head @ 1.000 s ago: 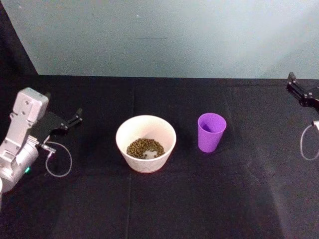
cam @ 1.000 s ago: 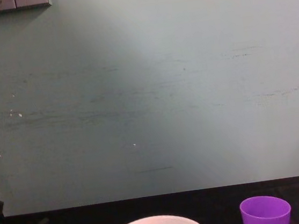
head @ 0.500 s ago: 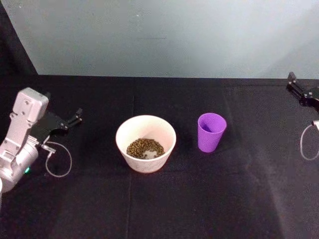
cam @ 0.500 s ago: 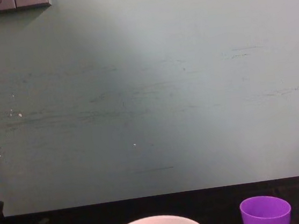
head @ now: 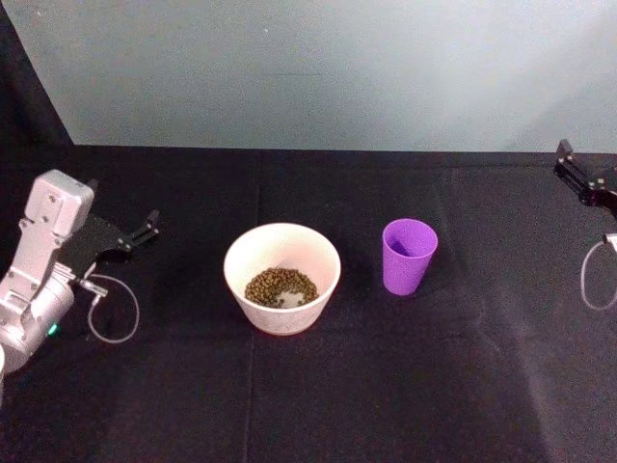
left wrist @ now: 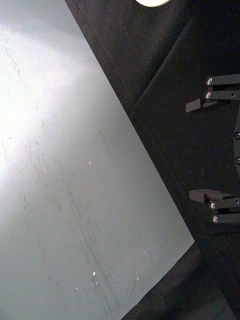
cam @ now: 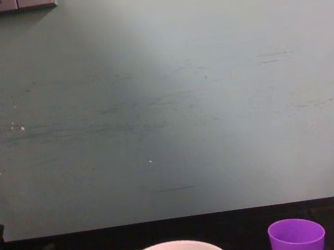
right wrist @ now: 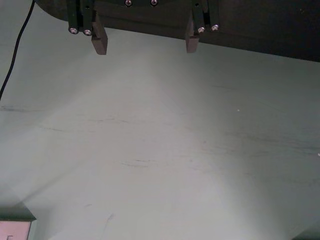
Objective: Pick up the cup and pour the mung beans from the cup into the bowl.
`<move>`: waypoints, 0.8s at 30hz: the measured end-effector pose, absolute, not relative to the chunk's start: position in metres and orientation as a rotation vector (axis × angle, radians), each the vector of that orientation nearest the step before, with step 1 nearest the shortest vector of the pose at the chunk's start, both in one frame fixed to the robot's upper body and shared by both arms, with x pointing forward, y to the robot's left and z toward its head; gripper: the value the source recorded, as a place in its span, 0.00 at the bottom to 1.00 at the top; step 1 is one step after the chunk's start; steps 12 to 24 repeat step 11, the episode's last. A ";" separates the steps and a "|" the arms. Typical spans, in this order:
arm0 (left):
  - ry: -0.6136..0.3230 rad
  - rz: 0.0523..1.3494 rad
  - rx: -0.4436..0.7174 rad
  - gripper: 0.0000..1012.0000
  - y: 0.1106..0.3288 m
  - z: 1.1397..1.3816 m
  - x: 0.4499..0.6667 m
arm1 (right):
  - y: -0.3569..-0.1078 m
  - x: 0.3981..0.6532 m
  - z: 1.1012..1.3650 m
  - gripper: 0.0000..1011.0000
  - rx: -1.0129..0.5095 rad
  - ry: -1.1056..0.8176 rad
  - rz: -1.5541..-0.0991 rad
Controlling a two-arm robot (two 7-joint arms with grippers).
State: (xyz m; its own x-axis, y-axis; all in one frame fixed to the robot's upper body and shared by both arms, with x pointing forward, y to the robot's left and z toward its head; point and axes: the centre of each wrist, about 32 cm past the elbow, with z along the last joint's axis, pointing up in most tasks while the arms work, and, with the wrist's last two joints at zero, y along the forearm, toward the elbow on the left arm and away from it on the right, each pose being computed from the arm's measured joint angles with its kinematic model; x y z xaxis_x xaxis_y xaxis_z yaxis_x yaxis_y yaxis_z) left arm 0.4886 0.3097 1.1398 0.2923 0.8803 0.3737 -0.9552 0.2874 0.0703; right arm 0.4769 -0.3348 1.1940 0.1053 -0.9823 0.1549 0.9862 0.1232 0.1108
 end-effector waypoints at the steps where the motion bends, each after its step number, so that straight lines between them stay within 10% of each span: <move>1: -0.285 1.248 0.304 0.99 0.310 1.140 0.489 | -0.335 0.477 1.194 0.99 -0.022 -0.208 -1.450; 24: -0.285 1.248 0.304 0.99 0.310 1.140 0.489 | -0.335 0.477 1.194 0.99 -0.022 -0.208 -1.450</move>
